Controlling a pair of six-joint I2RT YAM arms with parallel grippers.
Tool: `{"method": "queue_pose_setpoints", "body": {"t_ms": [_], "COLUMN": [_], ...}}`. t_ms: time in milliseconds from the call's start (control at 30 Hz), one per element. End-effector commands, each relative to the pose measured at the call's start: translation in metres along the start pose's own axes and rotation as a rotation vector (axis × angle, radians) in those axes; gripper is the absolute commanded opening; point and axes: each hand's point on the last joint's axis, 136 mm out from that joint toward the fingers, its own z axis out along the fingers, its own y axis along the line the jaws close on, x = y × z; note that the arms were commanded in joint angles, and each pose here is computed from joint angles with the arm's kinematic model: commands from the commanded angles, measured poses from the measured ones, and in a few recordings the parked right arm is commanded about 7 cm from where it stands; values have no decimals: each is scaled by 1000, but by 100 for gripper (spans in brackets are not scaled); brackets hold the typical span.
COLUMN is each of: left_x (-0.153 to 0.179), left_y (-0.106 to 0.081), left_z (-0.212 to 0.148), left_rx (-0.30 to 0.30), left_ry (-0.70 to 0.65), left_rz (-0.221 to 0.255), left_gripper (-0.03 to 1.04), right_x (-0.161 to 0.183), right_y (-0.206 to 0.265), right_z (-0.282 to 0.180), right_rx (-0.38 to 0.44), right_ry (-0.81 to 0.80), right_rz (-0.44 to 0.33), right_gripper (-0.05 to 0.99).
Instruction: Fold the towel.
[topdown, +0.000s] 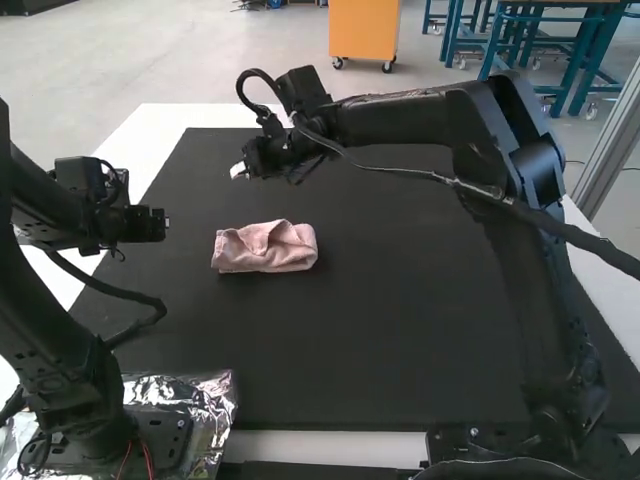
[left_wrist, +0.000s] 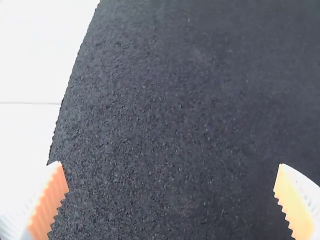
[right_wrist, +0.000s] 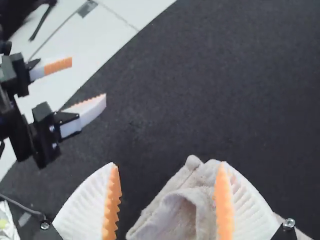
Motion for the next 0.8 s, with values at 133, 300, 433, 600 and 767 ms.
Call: {"method": "queue_pose_setpoints", "body": {"t_ms": [133, 300, 433, 600, 767], "left_x": [-17, -18, -18, -21, -21], "left_y": [-11, -12, -11, -11, -11], "left_z": [-6, -7, -7, -7, -7], "left_rx": [23, 26, 25, 23, 25], "left_ry": [-49, -52, -54, -60, -58], "left_rz": [33, 34, 34, 34, 35], "left_gripper": [97, 97, 97, 97, 97], "right_x": [38, 59, 75, 91, 101], "right_y": [-36, -45, -51, -54, -54], "right_z": [7, 18, 27, 38, 46], "right_rx": [11, 7, 4, -5, -12], "right_ry": [-3, -39, -29, -26, -18], "right_rz": [-20, -18, -8, -4, 6], "right_gripper": [-2, -2, -2, -2, -2]}}
